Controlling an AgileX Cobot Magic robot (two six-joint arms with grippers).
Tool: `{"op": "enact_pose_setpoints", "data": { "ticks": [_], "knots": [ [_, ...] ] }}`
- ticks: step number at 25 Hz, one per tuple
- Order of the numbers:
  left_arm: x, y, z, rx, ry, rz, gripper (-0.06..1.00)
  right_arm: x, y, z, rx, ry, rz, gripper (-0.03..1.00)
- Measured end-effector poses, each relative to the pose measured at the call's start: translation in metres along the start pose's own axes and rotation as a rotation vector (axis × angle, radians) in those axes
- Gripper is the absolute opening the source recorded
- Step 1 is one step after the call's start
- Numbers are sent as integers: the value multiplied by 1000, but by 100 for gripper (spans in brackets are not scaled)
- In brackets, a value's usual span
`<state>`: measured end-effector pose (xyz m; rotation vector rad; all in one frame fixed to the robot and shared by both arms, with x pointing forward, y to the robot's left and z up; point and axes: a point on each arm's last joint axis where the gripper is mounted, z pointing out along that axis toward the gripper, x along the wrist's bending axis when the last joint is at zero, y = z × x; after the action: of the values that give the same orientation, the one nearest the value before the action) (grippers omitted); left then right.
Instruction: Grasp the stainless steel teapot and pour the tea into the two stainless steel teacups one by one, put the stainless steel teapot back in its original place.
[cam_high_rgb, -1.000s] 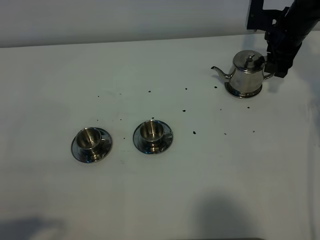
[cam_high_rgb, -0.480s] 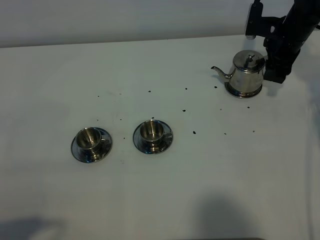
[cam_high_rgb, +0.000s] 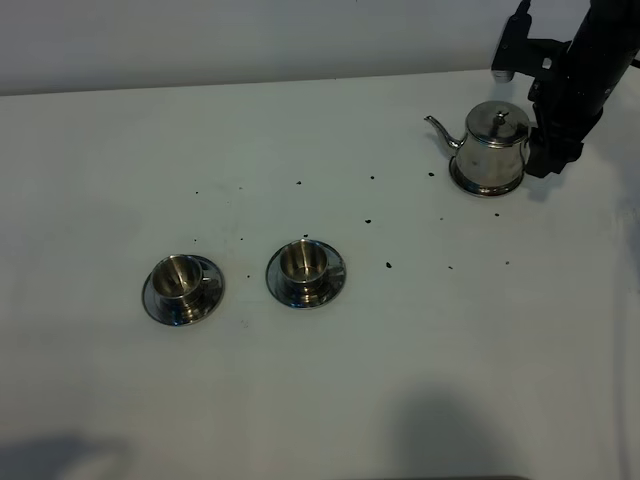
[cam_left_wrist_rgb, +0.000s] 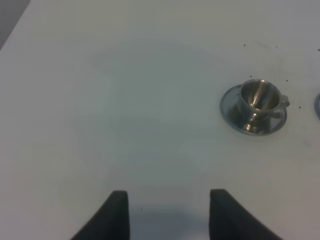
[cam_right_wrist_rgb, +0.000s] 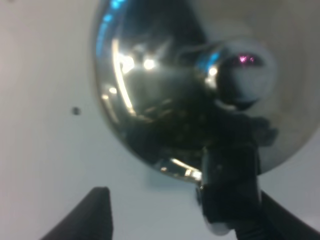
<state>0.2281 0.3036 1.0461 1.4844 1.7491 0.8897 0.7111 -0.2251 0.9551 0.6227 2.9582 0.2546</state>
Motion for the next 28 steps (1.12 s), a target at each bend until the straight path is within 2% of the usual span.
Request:
{"op": "enact_pose_setpoints", "data": {
  "ticks": [5, 11, 17, 22, 28],
  "knots": [
    [0, 0, 0, 0, 0, -1, 41, 3, 2, -4, -10, 46, 76, 51],
    [0, 0, 0, 0, 0, -1, 41, 3, 6, -7, -29, 43, 175, 51],
    [0, 0, 0, 0, 0, -1, 41, 1, 3, -7, 3, 20, 181, 51],
    [0, 0, 0, 0, 0, -1, 41, -2, -2, -8, 53, -15, 155, 51],
    [0, 0, 0, 0, 0, -1, 41, -2, 1, -7, 62, -37, 112, 51]
  ]
}}
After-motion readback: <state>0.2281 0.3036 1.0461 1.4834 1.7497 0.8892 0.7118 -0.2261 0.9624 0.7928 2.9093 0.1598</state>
